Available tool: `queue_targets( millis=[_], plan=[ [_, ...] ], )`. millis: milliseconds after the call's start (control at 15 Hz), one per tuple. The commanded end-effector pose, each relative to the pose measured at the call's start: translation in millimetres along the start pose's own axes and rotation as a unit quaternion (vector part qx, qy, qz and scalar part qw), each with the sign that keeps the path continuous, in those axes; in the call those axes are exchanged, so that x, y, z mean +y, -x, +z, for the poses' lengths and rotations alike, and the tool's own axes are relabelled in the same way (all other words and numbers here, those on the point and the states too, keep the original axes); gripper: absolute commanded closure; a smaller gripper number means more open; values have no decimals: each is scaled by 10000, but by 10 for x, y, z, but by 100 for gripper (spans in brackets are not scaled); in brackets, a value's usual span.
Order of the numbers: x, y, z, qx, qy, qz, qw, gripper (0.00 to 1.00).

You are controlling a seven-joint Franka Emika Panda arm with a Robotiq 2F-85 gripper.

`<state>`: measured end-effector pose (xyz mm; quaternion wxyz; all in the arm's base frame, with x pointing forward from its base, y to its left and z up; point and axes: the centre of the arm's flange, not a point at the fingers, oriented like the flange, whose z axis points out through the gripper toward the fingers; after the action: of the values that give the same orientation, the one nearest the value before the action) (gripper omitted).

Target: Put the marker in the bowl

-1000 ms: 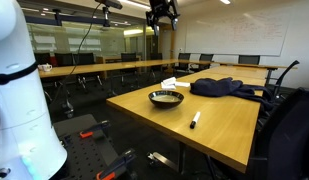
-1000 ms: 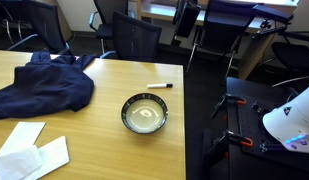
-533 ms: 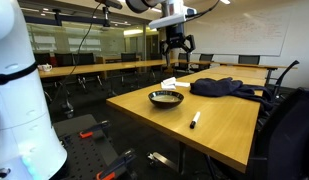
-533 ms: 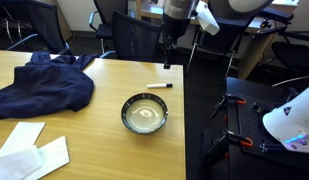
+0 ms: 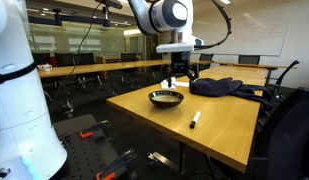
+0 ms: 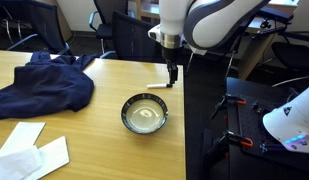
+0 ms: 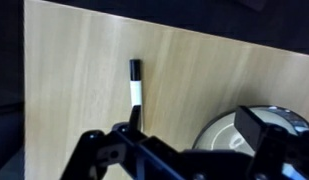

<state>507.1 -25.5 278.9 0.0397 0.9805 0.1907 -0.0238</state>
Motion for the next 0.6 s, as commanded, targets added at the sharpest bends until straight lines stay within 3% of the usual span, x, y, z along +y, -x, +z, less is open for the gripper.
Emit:
queue_targets(
  millis=[0,267,533],
  plan=[
    [206,-116,316,-135,-193,-86,9997,0],
    [375,-227,686,-472,-263,-339,9980,0],
    [472,-436,928,-549,-234,-337,9976,0]
  ],
)
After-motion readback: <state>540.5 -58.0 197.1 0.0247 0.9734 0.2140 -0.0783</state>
